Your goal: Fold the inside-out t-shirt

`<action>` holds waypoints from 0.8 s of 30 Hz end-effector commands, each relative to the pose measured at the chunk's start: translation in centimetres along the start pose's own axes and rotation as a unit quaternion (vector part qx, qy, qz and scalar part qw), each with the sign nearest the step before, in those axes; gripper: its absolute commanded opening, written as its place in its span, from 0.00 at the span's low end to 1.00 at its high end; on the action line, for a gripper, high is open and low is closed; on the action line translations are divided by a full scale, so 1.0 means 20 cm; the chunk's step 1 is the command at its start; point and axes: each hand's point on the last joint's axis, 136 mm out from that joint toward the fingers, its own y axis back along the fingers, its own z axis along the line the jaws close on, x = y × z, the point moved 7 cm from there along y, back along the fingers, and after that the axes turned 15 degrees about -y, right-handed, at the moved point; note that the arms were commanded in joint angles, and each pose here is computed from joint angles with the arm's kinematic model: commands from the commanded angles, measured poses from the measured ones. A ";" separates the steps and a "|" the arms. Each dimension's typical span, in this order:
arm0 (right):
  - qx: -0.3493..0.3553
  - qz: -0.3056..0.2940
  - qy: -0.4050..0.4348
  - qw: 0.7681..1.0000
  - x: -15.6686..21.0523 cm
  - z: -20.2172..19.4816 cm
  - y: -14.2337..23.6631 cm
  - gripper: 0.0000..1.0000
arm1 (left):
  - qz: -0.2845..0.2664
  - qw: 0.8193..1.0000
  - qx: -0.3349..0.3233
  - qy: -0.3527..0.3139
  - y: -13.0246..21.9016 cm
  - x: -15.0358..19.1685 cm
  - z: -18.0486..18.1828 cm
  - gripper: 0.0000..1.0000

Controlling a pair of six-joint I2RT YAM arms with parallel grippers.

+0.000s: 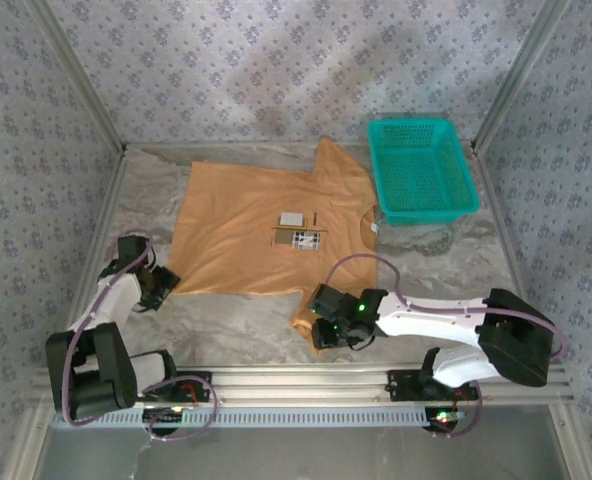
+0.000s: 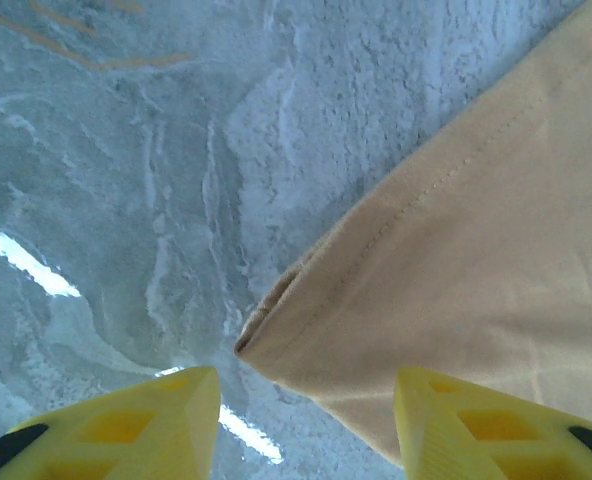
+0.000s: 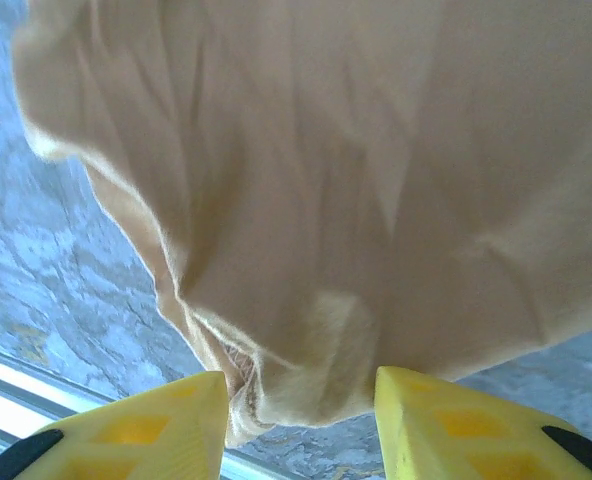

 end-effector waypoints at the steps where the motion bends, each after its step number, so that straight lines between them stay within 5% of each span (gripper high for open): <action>1: 0.010 -0.006 -0.008 1.000 0.04 0.03 -0.02 0.46 | 0.003 1.000 0.010 0.012 -0.03 0.01 0.01 0.49; 6: 0.045 -0.004 0.002 0.999 0.06 -0.01 -0.09 0.44 | 0.004 1.000 0.007 0.020 -0.07 -0.01 0.01 0.48; 13: 0.091 -0.002 -0.024 0.996 0.10 -0.20 -0.06 0.01 | 0.032 0.999 0.010 0.043 -0.14 0.00 0.07 0.22; 24: 0.068 -0.009 -0.058 0.996 0.15 -0.37 0.10 0.00 | 0.019 0.998 0.032 0.052 -0.05 0.06 0.08 0.03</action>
